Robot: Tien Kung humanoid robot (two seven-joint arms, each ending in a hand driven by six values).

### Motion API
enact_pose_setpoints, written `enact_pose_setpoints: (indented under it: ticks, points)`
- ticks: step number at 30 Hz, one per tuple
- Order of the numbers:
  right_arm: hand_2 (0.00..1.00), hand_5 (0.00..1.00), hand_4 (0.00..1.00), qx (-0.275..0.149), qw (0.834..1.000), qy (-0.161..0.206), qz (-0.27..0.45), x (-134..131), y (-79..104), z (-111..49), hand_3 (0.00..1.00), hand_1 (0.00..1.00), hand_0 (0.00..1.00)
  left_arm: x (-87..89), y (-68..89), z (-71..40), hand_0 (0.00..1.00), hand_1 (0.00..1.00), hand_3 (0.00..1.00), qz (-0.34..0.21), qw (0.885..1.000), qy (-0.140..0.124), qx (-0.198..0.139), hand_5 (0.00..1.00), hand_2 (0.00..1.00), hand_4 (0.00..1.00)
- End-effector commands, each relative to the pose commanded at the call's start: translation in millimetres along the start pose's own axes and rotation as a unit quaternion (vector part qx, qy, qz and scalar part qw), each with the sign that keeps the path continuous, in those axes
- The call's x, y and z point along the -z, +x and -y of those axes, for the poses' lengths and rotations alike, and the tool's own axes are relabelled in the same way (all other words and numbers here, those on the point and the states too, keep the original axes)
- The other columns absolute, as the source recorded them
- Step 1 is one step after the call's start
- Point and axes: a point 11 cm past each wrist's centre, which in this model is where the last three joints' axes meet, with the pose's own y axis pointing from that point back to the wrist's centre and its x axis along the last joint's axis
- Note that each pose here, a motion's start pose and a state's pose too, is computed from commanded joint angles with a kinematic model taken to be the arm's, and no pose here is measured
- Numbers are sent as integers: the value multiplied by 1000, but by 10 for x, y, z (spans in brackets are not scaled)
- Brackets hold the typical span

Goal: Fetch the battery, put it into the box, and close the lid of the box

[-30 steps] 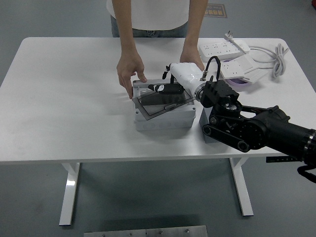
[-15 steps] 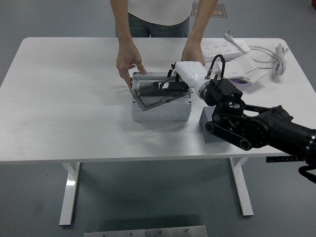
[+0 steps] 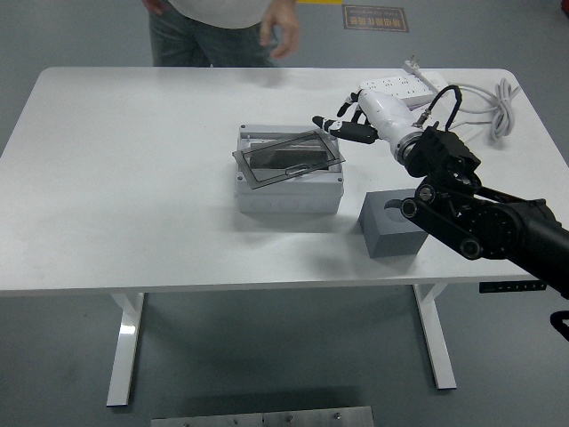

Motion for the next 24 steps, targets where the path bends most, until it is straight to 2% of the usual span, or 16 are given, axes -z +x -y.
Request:
enact_pose_setpoints:
  ticks: [3, 7, 11, 12, 13, 17, 18, 19, 21, 24]
  points:
    - [417, 914, 898, -12, 998, -10, 62, -202, 30, -33, 592, 309, 129, 3, -18, 1, 518, 732, 540, 0, 1000, 0, 2, 2, 630, 216]
    - [413, 929, 916, -10, 987, -8, 159, -400, -12, -109, 590, 307, 132, 12, -48, 2, 517, 732, 540, 0, 1000, 1, 5, 2, 628, 213]
    - [413, 929, 916, 6, 963, 10, 271, -508, -137, -208, 590, 307, 132, 22, -87, 5, 517, 732, 540, 0, 1000, 2, 8, 2, 628, 213]
    - [413, 929, 916, 9, 953, 17, 301, -525, -166, -236, 590, 307, 132, 24, -98, 5, 517, 732, 540, 0, 1000, 2, 9, 2, 628, 213]
    - [430, 938, 935, 11, 945, 23, 328, -540, -191, -264, 587, 329, 188, 25, -108, 6, 516, 732, 540, 0, 1000, 2, 10, 2, 628, 211]
    - [430, 938, 935, 9, 900, 52, 433, -580, -205, -370, 587, 329, 188, 26, -142, 6, 516, 732, 540, 0, 1000, 1, 14, 2, 628, 211]
    - [430, 938, 935, 4, 886, 60, 459, -588, -183, -393, 587, 329, 188, 26, -150, 6, 516, 732, 540, -1, 1000, 1, 15, 2, 628, 211]
    - [454, 937, 929, -3, 873, 68, 482, -596, -153, -413, 595, 350, 309, 26, -157, 5, 516, 732, 541, -1, 1000, 1, 15, 2, 628, 209]
    - [454, 937, 929, -24, 842, 78, 533, -633, -70, -444, 595, 350, 309, 25, -171, 5, 516, 732, 541, -1, 1000, 1, 17, 2, 628, 209]
    - [454, 937, 929, -48, 808, 82, 582, -702, 39, -476, 595, 350, 309, 25, -183, 4, 516, 732, 541, -2, 1000, 1, 18, 2, 628, 209]
